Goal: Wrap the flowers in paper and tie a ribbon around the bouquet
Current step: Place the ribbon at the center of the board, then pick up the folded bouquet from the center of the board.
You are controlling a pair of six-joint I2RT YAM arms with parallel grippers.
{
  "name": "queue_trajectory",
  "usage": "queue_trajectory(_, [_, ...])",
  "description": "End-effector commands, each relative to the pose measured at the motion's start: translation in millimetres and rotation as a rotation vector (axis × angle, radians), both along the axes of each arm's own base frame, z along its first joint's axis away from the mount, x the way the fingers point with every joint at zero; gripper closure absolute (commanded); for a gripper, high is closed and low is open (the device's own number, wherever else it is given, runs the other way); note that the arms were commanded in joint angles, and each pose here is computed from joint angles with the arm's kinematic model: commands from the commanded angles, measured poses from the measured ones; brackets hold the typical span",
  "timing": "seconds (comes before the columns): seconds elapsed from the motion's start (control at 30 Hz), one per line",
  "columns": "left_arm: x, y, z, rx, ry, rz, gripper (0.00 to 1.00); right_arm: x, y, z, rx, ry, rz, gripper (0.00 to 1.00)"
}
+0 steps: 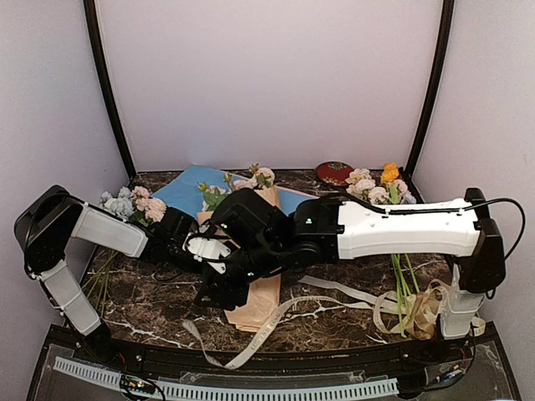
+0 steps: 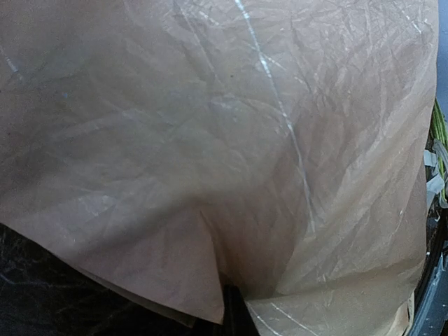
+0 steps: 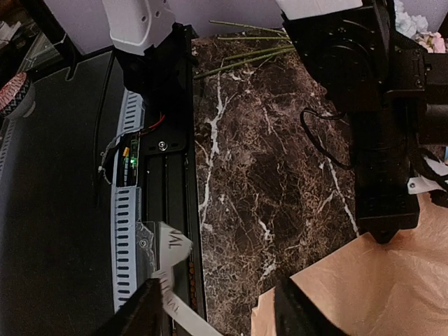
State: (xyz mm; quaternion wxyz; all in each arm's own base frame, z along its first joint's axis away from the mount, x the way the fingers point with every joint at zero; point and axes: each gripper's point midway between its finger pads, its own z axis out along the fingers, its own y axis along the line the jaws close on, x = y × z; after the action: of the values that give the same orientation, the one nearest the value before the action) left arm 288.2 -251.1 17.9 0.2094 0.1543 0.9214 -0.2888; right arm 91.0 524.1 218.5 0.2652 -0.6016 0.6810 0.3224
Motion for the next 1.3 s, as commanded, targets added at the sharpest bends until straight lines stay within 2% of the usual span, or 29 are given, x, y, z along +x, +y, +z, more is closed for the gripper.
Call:
queue_trajectory(0.0, [-18.3,15.4,-26.7,0.089,0.088,-0.002,1.0,42.3,-14.1,1.0,-0.028,-0.074,-0.174,0.23])
queue_trajectory(0.03, [-18.4,15.3,-27.2,0.09,0.09,-0.002,1.0,50.2,-18.7,-2.7,-0.044,-0.067,-0.219,0.15])
queue_trajectory(0.1, [-18.8,17.1,-27.6,0.098,0.09,0.0,1.0,69.2,-32.6,-9.0,-0.063,-0.023,-0.339,0.08])
queue_trajectory(0.17, [-18.6,18.0,-26.8,0.099,0.083,0.002,1.0,97.1,-55.5,-21.7,-0.071,0.056,-0.49,0.06])
queue_trajectory(0.23, [-19.0,17.0,-26.8,0.095,0.084,0.0,1.0,130.8,-86.6,-42.0,-0.069,0.209,-0.67,0.08])
queue_trajectory(0.3, [-18.4,16.5,-26.9,0.094,0.086,0.0,1.0,140.1,-105.1,-66.6,-0.05,0.382,-0.775,0.09])
queue_trajectory(0.47, [-19.6,16.1,-27.8,0.09,0.09,-0.001,1.0,130.1,-111.6,-106.5,-0.025,0.568,-0.819,0.03])
queue_trajectory(0.6, [-20.7,16.3,-29.2,0.089,0.098,-0.001,1.0,120.4,-103.8,-131.8,-0.004,0.699,-0.795,0.03])
queue_trajectory(0.83, [-23.3,17.2,-29.4,0.087,0.1,0.0,1.0,116.0,-102.1,-162.2,0.029,0.822,-0.813,0.08])
queue_trajectory(1.03, [-23.3,15.9,-30.9,0.08,0.107,0.0,1.0,116.4,-104.1,-179.6,0.008,0.826,-0.833,0.13])
queue_trajectory(1.17, [-23.7,17.0,-32.7,0.085,0.108,0.001,1.0,118.3,-95.8,-181.9,0.021,0.832,-0.808,0.25])
queue_trajectory(1.27, [-23.1,15.9,-32.6,0.08,0.111,0.003,1.0,119.3,-86.7,-179.9,0.041,0.855,-0.785,0.39])
